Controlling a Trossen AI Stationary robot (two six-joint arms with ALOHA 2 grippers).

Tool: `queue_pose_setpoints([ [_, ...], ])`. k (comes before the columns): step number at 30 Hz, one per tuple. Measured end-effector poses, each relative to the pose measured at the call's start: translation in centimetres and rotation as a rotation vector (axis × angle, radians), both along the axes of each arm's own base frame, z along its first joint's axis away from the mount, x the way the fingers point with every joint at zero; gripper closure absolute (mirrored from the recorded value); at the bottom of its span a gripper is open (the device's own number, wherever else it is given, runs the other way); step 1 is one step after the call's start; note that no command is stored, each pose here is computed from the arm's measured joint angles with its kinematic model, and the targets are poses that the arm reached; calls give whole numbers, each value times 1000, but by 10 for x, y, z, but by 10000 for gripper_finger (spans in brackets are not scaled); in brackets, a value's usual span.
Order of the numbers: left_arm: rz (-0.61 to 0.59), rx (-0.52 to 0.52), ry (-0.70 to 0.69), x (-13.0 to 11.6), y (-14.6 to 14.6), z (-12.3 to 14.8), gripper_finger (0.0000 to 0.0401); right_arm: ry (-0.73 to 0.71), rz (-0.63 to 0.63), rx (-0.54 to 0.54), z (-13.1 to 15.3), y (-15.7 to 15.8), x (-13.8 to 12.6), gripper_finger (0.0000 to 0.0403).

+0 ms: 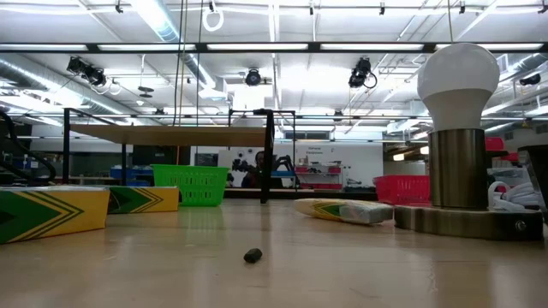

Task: Pick & Place Office Desk Supplies
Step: Put the blue rubber band into the red basket

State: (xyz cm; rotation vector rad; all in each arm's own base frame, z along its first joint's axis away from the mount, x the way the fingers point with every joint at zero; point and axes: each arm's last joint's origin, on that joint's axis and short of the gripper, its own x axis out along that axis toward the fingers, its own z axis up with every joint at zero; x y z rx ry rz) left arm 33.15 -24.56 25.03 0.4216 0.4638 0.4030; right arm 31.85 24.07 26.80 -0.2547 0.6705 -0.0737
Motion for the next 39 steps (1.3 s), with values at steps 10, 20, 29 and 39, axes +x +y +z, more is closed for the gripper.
queue_pose_setpoints([
  [10, 3, -10, 6, -1, 1, -1, 400, 33, -57, 9, -2, 2, -12, 197],
  [20, -9, -32, 11, 0, 0, -1, 400, -7, -118, -30, 11, -16, -8, 197],
  [29, -9, -30, 11, 0, 0, -1, 400, 35, -101, 49, 11, -33, 8, 200],
  [39, -15, -24, 9, 1, 0, -1, 400, 61, -84, 31, 10, -44, 16, 326],
])
